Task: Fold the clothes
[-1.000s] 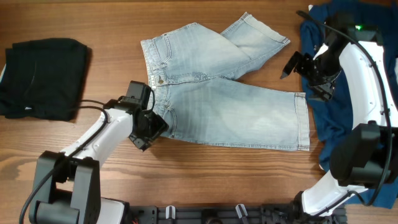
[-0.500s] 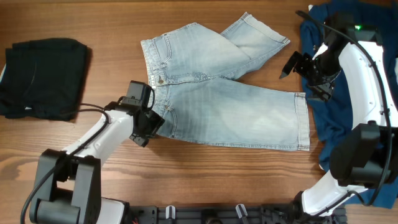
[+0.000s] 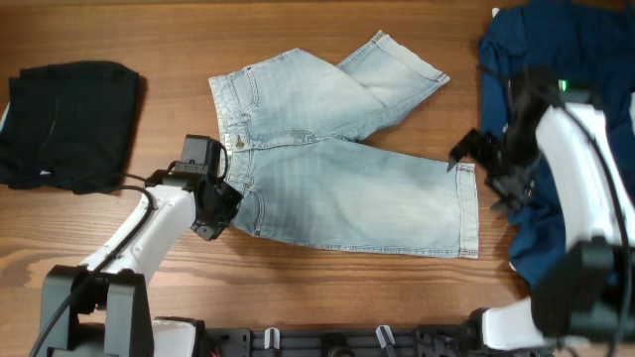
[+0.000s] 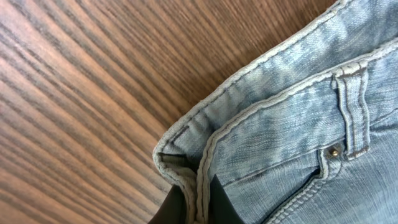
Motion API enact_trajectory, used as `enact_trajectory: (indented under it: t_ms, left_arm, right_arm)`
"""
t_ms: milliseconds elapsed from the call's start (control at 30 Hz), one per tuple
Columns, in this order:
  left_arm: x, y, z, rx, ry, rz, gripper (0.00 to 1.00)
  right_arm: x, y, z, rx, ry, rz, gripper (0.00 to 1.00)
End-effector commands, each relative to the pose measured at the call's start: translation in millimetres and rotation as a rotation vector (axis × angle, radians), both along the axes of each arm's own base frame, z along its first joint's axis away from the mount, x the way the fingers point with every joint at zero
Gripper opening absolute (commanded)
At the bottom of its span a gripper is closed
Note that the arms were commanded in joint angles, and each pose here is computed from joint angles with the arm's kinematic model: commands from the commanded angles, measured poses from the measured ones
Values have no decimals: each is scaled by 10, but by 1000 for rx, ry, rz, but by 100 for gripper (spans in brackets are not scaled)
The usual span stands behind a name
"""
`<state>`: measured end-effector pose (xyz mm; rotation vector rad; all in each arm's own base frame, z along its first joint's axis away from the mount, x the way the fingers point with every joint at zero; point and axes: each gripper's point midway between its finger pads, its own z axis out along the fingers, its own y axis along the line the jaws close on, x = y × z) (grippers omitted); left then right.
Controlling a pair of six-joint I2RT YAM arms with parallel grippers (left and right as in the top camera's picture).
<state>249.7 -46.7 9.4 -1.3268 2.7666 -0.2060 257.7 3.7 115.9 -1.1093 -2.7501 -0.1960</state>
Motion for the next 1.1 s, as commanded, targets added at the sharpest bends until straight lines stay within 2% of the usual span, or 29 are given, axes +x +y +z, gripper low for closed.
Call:
enact_trajectory:
  t_ms: [0,67,167,267,400,500,567,633,800,833,967,1067]
  left_arm:
    - [-42,46,5,16,2,-11,4]
    - [-42,46,5,17,1,-18,5]
    - [-51,48,4,20,3,-37,5]
    - [-52,48,4,20,4,-37,5]
    - [-71,51,2,21,12,-37,5]
    - [-108,55,-2,22,27,-37,6]
    - [-129,58,-4,23,35,-37,5]
    - [-171,63,-7,25,53,-37,5]
    - [-274,77,-13,30,95,-38,4]
    - [-290,80,-13,31,101,-38,4]
    - [-327,83,-13,32,116,-39,4]
    - [-333,-86,99,-60,77,-177,4]
  right_arm:
    - [-435,232,-110,80,27,-82,100]
    - [-751,273,-329,68,75,-171,100]
    - [-966,234,-723,20,84,-288,100]
    - [-933,220,-1084,14,19,-349,100]
    - [-883,36,-1217,-89,-35,-387,99]
    - [-882,-45,-1225,-136,-43,-386,82]
    - [-888,-45,-1225,-137,-41,-385,75]
    - [-887,-47,-1225,-139,-40,-401,61]
    - [-841,-56,-1226,-140,-57,-415,20]
    - [-838,-56,-1226,-140,-59,-409,4]
    - [-850,-48,-1225,-135,-58,-377,4]
    - [-700,-46,-1138,-118,-118,-256,4]
